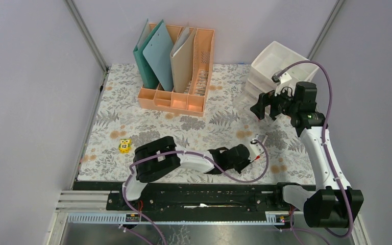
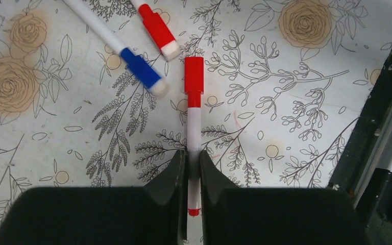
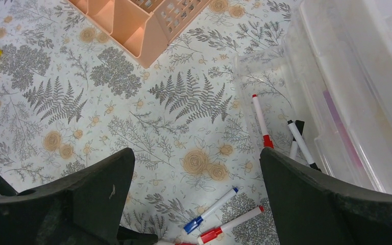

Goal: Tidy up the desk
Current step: Pick up the stationery from the center of the board.

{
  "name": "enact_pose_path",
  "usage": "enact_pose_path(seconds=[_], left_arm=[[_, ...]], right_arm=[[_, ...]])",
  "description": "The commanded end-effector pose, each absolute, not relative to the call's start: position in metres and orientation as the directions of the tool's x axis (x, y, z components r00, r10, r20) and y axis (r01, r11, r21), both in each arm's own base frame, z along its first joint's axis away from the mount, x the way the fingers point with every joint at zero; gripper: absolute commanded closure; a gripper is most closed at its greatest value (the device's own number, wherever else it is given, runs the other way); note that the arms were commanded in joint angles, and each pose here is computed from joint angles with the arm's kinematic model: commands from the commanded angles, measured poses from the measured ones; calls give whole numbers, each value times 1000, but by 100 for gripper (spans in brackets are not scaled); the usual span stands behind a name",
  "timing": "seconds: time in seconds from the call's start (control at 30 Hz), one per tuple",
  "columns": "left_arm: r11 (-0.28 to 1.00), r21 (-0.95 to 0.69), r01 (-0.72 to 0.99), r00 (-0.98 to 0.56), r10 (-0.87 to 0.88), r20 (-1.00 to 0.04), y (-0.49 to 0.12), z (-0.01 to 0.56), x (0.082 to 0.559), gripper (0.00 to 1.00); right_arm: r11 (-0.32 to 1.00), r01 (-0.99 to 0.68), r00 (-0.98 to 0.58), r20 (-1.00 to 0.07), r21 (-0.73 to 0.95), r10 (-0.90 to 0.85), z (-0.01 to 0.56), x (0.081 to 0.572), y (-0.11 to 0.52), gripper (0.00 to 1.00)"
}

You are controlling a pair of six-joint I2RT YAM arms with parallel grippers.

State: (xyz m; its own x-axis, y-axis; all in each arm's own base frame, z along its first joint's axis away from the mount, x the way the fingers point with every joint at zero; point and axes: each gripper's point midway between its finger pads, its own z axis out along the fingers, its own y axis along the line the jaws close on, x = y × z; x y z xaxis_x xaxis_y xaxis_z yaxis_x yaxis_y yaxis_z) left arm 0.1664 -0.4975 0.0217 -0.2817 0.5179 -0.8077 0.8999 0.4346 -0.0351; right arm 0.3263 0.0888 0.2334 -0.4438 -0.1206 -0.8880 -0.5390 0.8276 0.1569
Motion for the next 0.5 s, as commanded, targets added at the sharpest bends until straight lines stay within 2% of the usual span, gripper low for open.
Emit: enact_pose_path(seconds=[0.0, 0.03, 0.23, 0.37, 0.47], left_arm=[[478, 46, 877, -280, 587, -759, -476, 4, 170, 96], [496, 52, 867, -288, 582, -761, -471, 4, 172, 100], [638, 11, 770, -351, 439, -827, -438, 33, 184, 100], [675, -172, 717, -425, 228, -876, -426, 66, 187, 100], [644, -356, 677, -498, 45, -866, -417, 91, 197, 100]], right_arm=[[825, -536, -447, -889, 181, -96, 237, 325, 89, 0], [824, -537, -447, -889, 181, -96, 238, 325, 89, 0], [799, -566, -450, -888, 201, -95, 235, 321, 95, 0], [769, -598, -452, -887, 224, -93, 233, 317, 101, 0], [767, -599, -455, -886, 230, -89, 231, 317, 102, 0]])
